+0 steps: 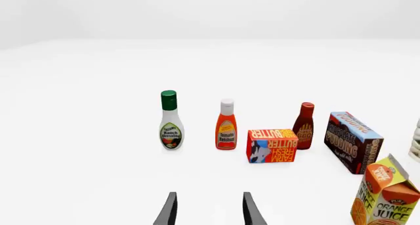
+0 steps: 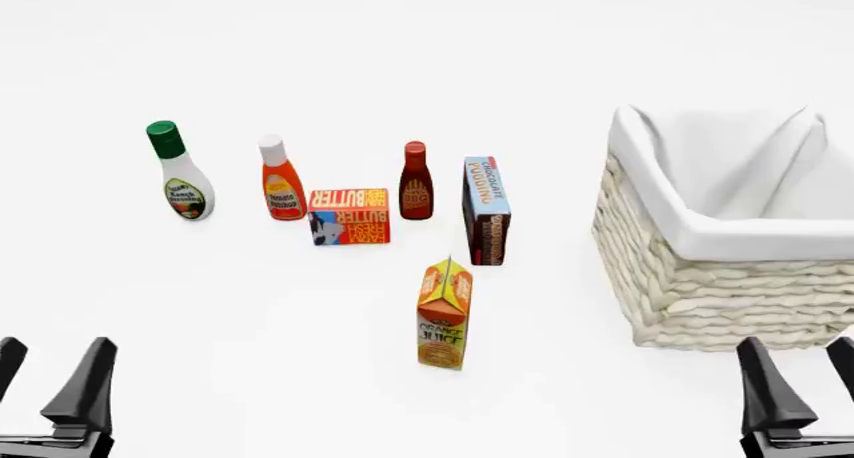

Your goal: Pick the orange juice and place it in the basket.

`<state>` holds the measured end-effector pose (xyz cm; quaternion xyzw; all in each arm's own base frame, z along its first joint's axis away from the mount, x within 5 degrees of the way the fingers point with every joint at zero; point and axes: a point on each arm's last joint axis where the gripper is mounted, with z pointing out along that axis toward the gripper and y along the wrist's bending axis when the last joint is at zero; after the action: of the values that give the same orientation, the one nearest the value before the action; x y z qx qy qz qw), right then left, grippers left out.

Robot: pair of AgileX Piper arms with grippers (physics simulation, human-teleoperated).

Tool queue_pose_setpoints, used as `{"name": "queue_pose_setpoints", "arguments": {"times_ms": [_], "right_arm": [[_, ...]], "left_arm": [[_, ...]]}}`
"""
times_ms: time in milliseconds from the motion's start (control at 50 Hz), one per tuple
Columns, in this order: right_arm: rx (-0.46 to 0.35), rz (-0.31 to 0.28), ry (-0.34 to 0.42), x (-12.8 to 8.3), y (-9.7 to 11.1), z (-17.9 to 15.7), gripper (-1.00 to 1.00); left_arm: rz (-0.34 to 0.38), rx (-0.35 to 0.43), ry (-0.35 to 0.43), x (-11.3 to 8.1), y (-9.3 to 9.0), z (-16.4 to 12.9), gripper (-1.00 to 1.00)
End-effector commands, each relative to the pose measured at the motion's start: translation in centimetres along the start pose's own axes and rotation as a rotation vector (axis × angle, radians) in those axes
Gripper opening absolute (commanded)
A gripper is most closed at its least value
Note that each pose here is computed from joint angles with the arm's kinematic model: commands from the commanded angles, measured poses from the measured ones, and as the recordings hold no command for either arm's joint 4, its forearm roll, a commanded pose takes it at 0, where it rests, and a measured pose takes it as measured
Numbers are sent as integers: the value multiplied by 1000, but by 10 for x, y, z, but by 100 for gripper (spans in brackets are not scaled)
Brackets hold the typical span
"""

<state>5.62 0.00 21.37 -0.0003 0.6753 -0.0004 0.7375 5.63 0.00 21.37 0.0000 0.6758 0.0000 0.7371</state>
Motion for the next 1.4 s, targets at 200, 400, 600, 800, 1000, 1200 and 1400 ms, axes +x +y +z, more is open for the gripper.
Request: {"name": "queue_pose_setpoints", "arguments": {"times_ms": [200,400,600,800,1000,1200,1400], "right_arm": [[-18,5,11,0,1,1,100],[-53,23,32,-2,3,4,100],[-110,15,57,-4,7,10,100],[-170,28,75,-12,12,15,100],[-230,38,88,-21,18,23,100],[-284,80,101,-33,25,31,100],[-325,111,138,-38,34,45,100]], "left_arm": [[0,0,1,-1,0,0,100],[0,0,1,-1,0,0,100],[0,0,1,-1,0,0,100],[0,0,1,-1,0,0,100],[0,0,1,-1,0,0,100],[0,0,1,-1,0,0,100],[0,0,1,-1,0,0,100]]}}
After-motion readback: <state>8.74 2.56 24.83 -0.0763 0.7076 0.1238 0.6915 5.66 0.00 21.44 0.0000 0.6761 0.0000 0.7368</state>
